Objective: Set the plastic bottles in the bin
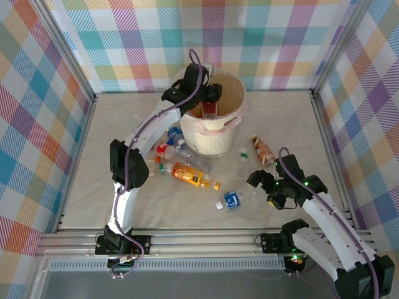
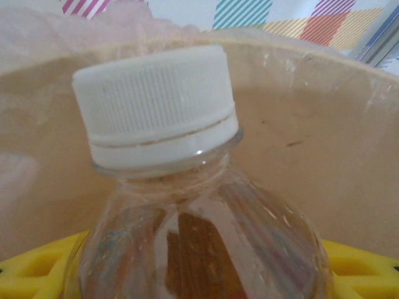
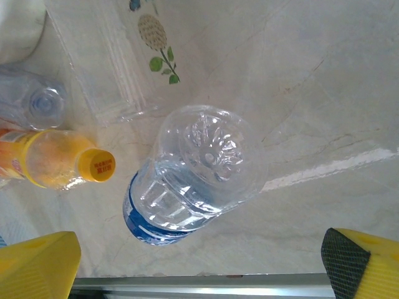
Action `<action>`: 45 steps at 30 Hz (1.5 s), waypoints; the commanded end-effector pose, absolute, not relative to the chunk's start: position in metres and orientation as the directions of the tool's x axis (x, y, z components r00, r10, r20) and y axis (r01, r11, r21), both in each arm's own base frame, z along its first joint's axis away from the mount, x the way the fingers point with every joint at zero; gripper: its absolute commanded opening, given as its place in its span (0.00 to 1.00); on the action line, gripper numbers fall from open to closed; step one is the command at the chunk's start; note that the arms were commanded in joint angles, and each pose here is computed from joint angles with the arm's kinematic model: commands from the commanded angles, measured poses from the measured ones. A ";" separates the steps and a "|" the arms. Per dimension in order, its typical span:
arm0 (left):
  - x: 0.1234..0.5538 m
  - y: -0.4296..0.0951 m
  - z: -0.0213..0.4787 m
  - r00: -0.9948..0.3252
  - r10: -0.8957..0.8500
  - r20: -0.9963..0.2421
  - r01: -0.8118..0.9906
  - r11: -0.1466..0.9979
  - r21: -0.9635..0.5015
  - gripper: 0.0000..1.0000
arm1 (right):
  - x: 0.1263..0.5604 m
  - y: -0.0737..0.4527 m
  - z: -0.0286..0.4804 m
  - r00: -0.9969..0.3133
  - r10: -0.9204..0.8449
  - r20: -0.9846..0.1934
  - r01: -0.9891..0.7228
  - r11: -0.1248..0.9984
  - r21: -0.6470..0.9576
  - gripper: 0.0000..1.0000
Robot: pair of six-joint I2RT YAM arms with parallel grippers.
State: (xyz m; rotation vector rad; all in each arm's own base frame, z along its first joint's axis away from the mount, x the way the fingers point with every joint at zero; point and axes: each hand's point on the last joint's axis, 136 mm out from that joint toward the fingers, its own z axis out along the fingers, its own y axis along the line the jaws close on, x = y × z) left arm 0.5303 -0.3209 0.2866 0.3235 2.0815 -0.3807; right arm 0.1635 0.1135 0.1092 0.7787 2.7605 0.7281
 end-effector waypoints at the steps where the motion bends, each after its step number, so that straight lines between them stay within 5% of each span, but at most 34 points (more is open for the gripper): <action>1: 0.527 -0.324 0.286 -0.510 0.087 -0.856 0.385 0.913 -0.136 0.62 | 0.166 0.120 0.105 -0.833 0.552 -0.035 0.461 0.726 0.510 1.00; 18: 0.519 -0.317 0.326 -0.461 0.063 -0.885 0.390 0.910 -0.138 0.99 | 0.161 0.135 0.084 -0.822 0.569 -0.002 0.493 0.713 0.498 1.00; 45: 0.421 -0.256 0.453 -0.311 -0.179 -0.933 0.398 0.867 -0.299 1.00 | 0.171 0.158 0.050 -0.826 0.564 -0.002 0.504 0.739 0.447 1.00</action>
